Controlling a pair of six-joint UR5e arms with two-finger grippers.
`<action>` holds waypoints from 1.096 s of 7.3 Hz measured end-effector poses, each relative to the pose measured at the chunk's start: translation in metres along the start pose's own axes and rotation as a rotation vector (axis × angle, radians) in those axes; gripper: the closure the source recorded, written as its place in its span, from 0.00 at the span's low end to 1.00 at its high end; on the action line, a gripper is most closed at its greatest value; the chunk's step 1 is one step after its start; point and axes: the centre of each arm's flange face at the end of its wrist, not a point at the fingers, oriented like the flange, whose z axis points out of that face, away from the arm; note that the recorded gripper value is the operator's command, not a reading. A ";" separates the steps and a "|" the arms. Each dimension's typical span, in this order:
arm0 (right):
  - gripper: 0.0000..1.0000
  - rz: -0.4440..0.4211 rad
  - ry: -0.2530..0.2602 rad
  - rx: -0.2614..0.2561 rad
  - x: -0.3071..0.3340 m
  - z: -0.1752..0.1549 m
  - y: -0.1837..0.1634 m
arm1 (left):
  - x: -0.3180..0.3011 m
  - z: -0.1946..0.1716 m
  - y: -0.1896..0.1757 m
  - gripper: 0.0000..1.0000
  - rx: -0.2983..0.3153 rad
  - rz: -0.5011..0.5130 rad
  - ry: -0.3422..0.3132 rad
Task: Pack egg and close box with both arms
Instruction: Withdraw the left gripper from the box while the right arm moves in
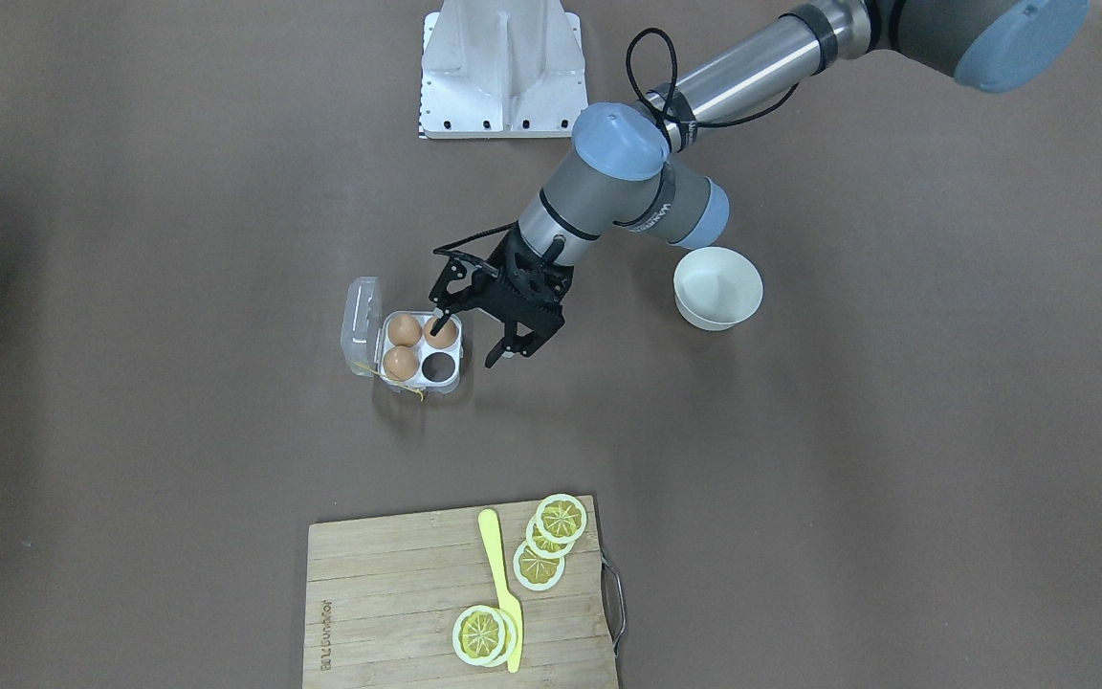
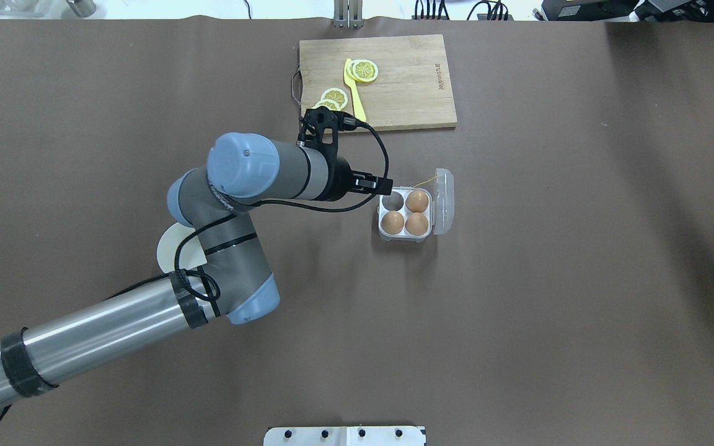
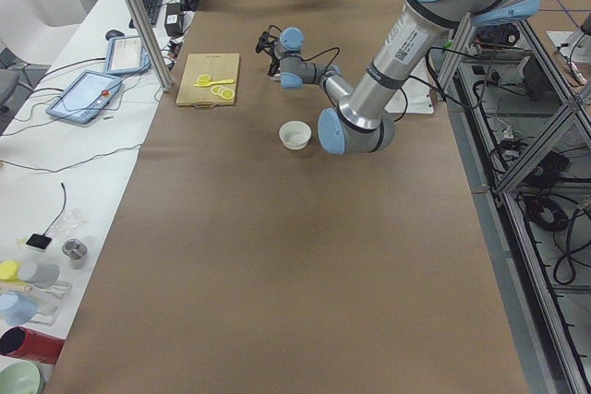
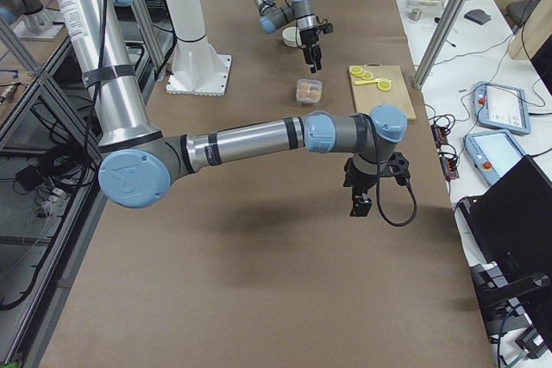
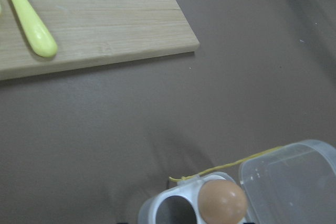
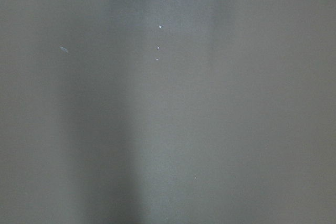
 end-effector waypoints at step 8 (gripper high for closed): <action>0.01 -0.217 -0.104 -0.028 -0.182 -0.040 0.003 | -0.251 -0.252 -0.115 0.23 -0.153 -0.010 0.007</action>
